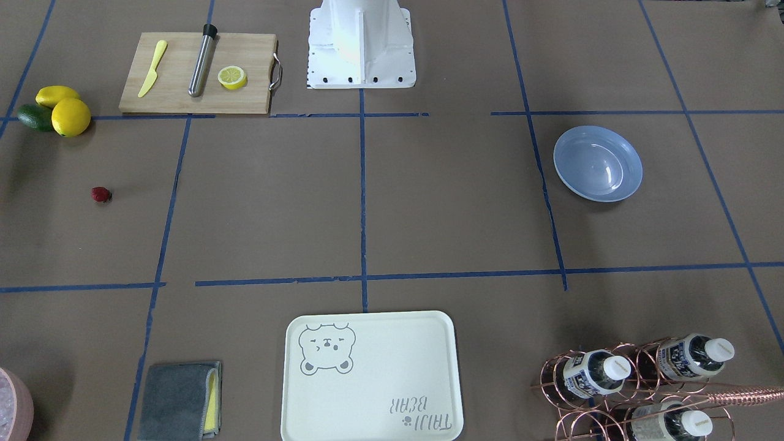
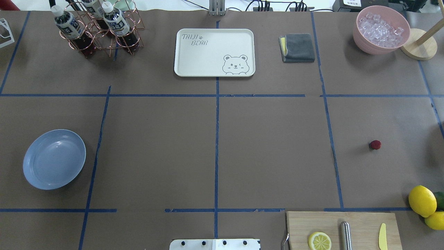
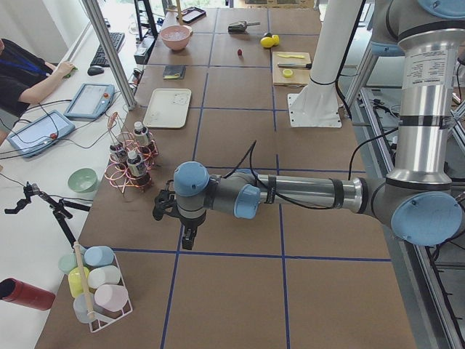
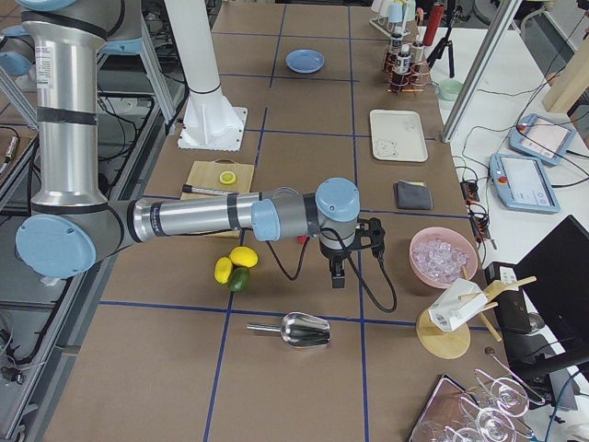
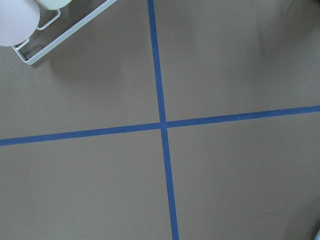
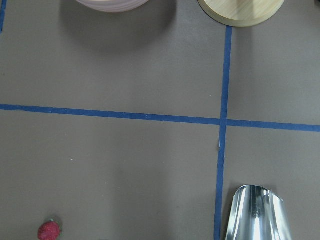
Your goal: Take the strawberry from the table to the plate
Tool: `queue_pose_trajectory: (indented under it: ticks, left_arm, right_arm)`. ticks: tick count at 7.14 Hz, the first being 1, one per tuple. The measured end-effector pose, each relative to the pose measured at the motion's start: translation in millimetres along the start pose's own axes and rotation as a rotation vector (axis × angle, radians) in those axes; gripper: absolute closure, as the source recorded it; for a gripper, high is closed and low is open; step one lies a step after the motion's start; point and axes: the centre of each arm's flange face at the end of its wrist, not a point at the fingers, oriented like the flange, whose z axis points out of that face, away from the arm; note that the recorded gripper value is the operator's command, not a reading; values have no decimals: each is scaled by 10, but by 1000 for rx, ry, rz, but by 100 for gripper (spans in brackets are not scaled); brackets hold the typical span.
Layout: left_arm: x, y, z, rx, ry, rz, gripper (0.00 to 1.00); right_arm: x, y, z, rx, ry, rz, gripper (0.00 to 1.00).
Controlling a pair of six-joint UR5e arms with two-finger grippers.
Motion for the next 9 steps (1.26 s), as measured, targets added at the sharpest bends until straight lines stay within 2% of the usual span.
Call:
queue_pose_trajectory:
  ticks: [2, 3, 5, 6, 8, 9]
  left_arm:
    - [252, 335, 368, 43, 43, -50, 0]
    - [512, 549, 594, 59, 94, -97, 0]
    - [1050, 983, 993, 43, 194, -177, 2]
    - [1252, 1104, 1144, 36, 210, -206, 2]
    - [1479, 1213, 1349, 30, 201, -240, 3]
    - [1546, 1242, 1416, 26, 193, -246, 6]
  right_arm:
    - [-102, -33, 14, 0, -5, 28, 0]
    - [-116, -40, 8, 2, -5, 33, 0]
    - [-135, -50, 4, 2, -11, 36, 0]
    - [-147, -53, -1, 1, -18, 36, 0]
    - [-176, -72, -11, 2, -29, 46, 0]
    - [-187, -82, -16, 2, -32, 53, 0]
